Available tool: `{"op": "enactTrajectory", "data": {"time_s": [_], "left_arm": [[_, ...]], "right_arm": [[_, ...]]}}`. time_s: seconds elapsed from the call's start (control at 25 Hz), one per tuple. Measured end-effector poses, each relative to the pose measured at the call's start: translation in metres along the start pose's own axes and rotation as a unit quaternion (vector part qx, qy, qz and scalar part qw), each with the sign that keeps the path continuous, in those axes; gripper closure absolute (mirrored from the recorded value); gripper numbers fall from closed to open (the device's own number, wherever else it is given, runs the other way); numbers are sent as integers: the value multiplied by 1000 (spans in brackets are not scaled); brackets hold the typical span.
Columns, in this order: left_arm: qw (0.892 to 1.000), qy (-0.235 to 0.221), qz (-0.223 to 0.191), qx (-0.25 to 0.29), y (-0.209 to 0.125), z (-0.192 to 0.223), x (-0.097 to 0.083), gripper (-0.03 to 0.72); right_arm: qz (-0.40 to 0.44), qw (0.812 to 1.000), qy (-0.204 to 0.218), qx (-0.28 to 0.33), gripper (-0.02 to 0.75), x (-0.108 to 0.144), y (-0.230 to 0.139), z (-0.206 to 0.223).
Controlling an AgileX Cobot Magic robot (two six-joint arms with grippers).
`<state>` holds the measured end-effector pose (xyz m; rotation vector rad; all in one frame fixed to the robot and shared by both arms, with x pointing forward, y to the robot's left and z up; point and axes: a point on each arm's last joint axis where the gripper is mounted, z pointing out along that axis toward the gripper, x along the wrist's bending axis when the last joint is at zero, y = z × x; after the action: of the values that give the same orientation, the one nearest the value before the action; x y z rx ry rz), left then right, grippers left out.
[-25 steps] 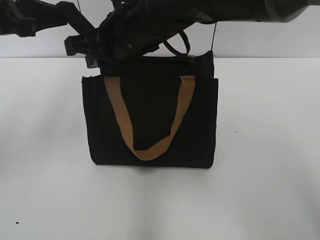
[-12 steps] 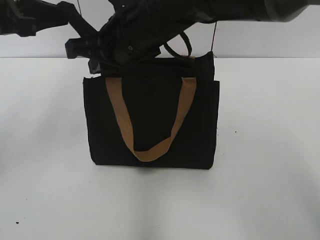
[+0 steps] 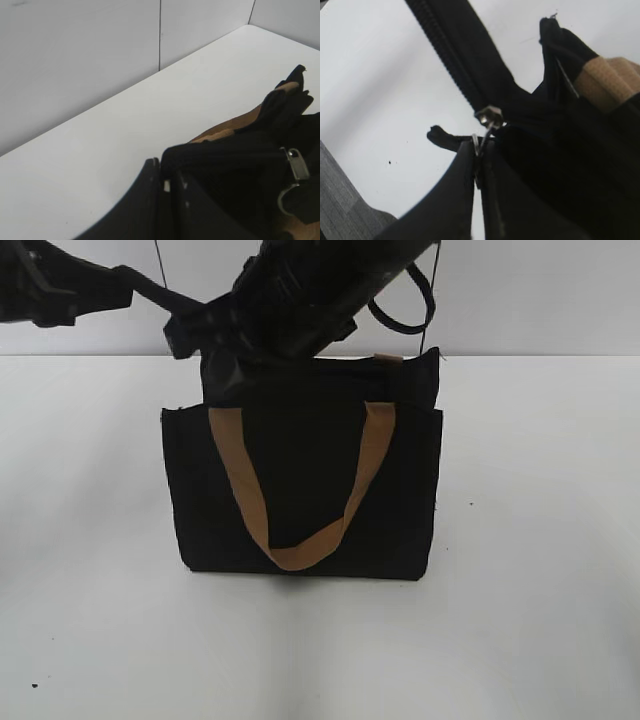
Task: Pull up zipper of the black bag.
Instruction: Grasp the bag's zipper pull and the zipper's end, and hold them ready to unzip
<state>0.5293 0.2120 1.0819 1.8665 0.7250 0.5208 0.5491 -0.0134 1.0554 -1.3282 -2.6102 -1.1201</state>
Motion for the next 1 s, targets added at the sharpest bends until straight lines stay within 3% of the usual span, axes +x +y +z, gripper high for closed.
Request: {"op": "enactTrajectory", "data": {"time_s": [0.24, 0.68, 1.0], "left_arm": [[1000, 5, -1, 2, 0, 0, 1, 653], [998, 11, -66, 3, -5, -6, 12, 654], [996, 20, -89, 4, -8, -8, 18, 654]], "right_arm": [[-15, 999, 11, 32, 738, -11, -3, -5], [2, 999, 7, 35, 747, -37, -1, -14], [16, 998, 48, 38, 747, -38, -4, 6]]}}
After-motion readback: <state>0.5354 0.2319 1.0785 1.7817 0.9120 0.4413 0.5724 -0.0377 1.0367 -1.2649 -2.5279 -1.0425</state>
